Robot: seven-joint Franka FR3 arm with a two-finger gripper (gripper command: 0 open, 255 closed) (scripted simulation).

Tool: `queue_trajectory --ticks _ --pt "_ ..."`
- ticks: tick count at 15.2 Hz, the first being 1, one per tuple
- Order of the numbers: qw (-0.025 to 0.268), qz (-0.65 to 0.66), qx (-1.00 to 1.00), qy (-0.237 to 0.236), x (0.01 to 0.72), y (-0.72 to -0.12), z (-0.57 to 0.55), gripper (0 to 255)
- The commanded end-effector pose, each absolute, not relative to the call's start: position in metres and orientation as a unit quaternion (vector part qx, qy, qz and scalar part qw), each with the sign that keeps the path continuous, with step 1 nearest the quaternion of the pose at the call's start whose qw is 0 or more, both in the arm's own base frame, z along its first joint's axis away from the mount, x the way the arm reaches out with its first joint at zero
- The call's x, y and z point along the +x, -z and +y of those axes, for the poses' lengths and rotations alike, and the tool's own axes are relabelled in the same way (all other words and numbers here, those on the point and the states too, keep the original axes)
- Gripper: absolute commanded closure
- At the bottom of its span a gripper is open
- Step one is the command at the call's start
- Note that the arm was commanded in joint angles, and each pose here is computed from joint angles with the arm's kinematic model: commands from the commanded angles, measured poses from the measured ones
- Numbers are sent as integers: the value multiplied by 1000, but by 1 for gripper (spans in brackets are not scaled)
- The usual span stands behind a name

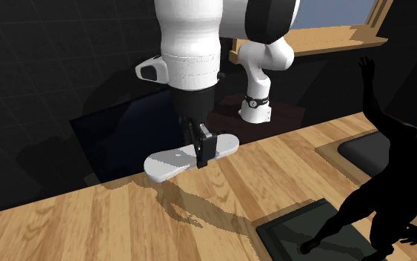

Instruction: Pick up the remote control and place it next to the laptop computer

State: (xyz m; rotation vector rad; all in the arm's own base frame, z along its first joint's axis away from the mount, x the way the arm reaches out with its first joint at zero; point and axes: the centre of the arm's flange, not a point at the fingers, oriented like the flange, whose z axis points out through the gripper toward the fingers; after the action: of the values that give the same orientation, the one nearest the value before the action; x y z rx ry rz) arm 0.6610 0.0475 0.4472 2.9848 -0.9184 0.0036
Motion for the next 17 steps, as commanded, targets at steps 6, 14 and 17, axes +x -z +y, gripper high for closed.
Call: queue_trajectory --ticks 6,14,17 --pt "9 -294 956 -1 580 -449 93 255" --pt "9 -294 956 -1 487 -449 144 255" --pt "9 -294 956 -1 453 -450 163 255"
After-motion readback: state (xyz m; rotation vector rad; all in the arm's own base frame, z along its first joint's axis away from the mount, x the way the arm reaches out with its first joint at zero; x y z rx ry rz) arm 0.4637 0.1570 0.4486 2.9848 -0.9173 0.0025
